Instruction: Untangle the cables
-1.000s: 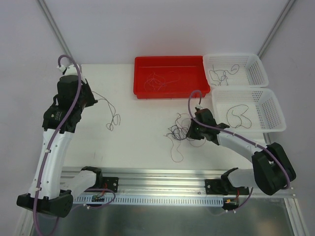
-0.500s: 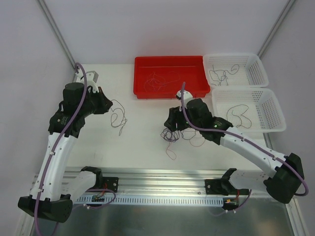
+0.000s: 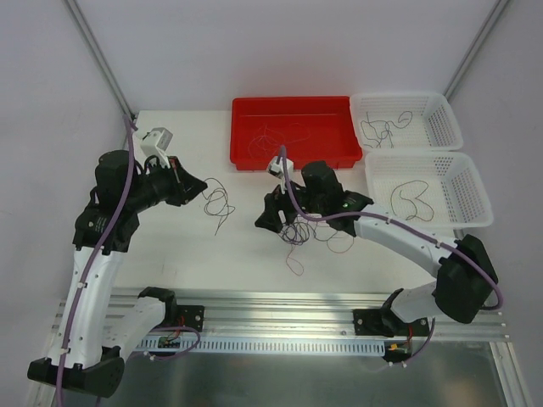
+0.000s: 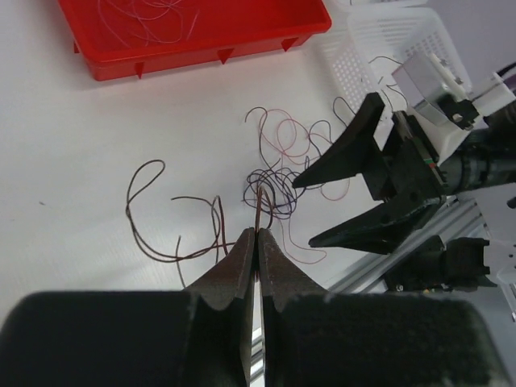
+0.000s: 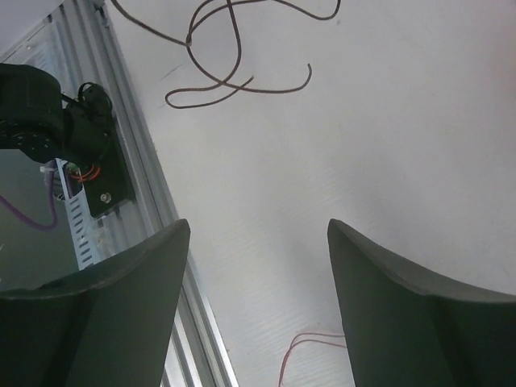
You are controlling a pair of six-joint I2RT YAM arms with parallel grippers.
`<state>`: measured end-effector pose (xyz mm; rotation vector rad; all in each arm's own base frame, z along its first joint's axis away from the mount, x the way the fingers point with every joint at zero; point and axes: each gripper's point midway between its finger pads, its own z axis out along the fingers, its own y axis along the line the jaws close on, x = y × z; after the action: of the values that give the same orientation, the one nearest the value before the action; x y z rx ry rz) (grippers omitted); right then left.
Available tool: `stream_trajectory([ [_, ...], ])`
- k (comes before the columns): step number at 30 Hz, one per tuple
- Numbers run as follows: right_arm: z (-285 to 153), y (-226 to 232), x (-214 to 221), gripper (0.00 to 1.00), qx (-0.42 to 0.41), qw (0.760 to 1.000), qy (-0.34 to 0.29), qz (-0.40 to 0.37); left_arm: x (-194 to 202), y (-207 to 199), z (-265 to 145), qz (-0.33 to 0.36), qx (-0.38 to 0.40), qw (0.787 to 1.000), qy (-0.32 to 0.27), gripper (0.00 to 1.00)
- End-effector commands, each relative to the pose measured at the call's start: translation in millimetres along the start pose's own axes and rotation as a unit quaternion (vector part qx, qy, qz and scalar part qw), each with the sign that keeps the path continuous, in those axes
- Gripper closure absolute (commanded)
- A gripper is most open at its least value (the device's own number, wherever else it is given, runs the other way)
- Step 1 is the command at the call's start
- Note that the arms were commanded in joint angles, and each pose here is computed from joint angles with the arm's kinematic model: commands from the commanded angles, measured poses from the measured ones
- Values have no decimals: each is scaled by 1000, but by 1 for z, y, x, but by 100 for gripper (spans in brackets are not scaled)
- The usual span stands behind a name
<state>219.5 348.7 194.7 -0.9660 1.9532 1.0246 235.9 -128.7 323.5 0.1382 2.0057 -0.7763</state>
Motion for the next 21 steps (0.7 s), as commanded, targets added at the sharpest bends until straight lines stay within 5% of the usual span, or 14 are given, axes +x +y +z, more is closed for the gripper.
stream_trajectory([
  [1,7,27,-43,27,-83,993,-50,-72,-15,-29,-14,20,59,998,-24,100],
  [21,33,68,-32,24,-247,966,-25,-71,-25,-57,-31,17,106,994,-35,100],
])
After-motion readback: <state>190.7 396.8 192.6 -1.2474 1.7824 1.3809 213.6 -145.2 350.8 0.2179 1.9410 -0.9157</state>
